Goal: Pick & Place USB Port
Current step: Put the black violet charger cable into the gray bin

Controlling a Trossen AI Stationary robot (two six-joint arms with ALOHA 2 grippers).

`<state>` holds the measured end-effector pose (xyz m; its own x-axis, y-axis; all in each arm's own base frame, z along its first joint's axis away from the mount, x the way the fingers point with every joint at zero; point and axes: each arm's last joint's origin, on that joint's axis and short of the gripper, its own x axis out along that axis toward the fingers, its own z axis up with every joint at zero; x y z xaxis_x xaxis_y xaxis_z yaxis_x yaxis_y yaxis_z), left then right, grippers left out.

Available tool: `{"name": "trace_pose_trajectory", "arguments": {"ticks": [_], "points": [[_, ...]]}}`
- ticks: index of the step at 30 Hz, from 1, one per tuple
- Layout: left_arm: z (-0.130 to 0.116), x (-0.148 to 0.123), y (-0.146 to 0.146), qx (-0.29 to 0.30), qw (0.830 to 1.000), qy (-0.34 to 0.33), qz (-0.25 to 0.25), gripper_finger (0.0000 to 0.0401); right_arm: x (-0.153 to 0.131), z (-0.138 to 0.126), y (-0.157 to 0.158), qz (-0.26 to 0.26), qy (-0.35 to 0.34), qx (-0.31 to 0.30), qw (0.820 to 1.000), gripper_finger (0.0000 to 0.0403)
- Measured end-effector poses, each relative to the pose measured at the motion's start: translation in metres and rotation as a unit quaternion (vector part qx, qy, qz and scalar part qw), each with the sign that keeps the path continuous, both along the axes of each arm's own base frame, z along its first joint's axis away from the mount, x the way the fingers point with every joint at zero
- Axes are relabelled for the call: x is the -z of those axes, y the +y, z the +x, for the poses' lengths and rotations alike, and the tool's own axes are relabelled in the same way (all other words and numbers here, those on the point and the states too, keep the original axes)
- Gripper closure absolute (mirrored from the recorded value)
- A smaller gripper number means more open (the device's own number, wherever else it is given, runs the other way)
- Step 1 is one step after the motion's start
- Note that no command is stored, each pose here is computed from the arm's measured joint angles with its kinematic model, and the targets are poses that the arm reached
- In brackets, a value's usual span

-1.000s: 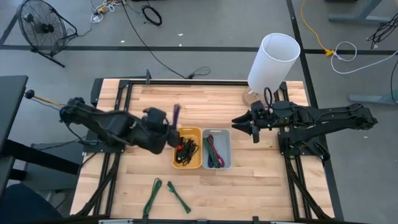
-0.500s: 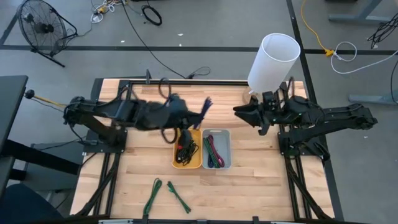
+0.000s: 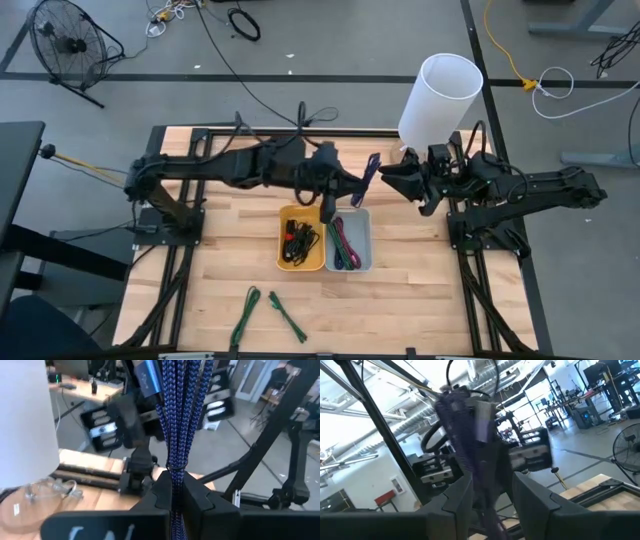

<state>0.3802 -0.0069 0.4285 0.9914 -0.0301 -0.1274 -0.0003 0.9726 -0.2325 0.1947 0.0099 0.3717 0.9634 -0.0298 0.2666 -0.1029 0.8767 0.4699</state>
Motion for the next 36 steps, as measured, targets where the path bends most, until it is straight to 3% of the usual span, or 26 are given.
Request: {"name": "trace_pose_trajectory", "arguments": {"ticks": [15,18,20,23,32,36], "points": [[0.036,0.027,0.021,0.026,0.998,-0.019,-0.052,0.0385,0.004,0.001,-0.001,-0.025,0.023,0.021,0.999,0.0267],[0.036,0.027,0.021,0.023,0.998,-0.016,-0.053,0.0385,0.007,0.002,-0.001,-0.019,0.037,0.028,0.999,0.0295],[0.036,0.028,0.021,0.017,0.998,-0.013,-0.053,0.0381,0.009,0.002,-0.001,-0.019,0.05,0.031,0.998,0.0341],[0.035,0.028,0.023,0.011,0.998,-0.013,-0.052,0.0348,0.009,0.002,-0.002,-0.023,0.052,0.035,0.998,0.0385],[0.035,0.029,0.024,0.007,0.999,-0.009,-0.05,0.0248,0.01,0.002,-0.002,-0.019,0.053,0.036,0.998,0.0393],[0.028,0.024,0.024,0.008,1.0,0.0,-0.015,0.0201,0.009,0.002,-0.002,-0.017,0.052,0.041,0.998,0.0394]]}}
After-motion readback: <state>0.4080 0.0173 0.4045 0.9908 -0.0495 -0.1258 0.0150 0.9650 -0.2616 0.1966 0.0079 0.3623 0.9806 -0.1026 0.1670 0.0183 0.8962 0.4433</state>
